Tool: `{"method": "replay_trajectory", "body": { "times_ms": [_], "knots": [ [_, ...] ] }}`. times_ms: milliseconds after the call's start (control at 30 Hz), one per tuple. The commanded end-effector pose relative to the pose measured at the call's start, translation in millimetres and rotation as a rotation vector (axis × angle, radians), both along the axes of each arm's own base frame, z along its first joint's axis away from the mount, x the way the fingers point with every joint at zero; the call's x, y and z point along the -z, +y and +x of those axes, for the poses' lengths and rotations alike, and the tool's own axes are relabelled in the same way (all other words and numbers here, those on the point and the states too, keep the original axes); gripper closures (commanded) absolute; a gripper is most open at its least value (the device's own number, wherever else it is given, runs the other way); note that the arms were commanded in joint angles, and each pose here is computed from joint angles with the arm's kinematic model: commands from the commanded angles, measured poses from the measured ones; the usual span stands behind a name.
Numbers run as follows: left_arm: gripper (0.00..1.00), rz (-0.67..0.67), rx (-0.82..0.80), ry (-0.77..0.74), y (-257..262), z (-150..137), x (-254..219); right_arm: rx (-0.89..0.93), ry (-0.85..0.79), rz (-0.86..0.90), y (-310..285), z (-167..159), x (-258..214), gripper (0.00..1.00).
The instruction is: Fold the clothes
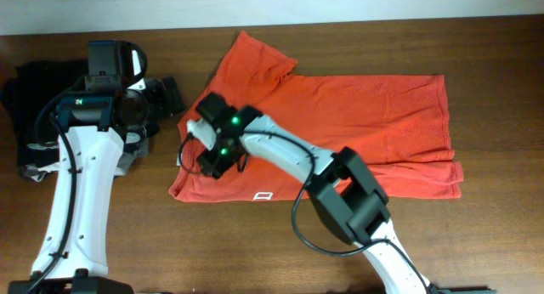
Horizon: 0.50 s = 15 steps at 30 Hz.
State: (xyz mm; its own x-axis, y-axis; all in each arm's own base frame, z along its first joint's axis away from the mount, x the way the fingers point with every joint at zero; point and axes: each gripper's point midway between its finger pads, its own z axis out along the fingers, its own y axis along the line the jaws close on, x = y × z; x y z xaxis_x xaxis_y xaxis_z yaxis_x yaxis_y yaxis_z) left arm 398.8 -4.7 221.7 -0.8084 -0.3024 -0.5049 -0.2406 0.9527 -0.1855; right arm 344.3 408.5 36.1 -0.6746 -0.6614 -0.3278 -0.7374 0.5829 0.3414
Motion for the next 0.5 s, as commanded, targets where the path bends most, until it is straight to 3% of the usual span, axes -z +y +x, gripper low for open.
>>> {"method": "replay_trajectory", "body": {
  "times_ms": [0, 233, 467],
  "knots": [
    [0.01, 0.002, 0.002, 0.003, 1, 0, 1, 0.082, -0.146, 0.071, -21, 43, -84, 0.41],
    [0.01, 0.002, 0.002, 0.003, 1, 0, 1, 0.287, -0.154, -0.188, -128, 82, -80, 0.47],
    [0.01, 0.002, 0.002, 0.003, 1, 0, 1, 0.338, -0.102, -0.245, -168, 94, -51, 0.48]
  ]
}}
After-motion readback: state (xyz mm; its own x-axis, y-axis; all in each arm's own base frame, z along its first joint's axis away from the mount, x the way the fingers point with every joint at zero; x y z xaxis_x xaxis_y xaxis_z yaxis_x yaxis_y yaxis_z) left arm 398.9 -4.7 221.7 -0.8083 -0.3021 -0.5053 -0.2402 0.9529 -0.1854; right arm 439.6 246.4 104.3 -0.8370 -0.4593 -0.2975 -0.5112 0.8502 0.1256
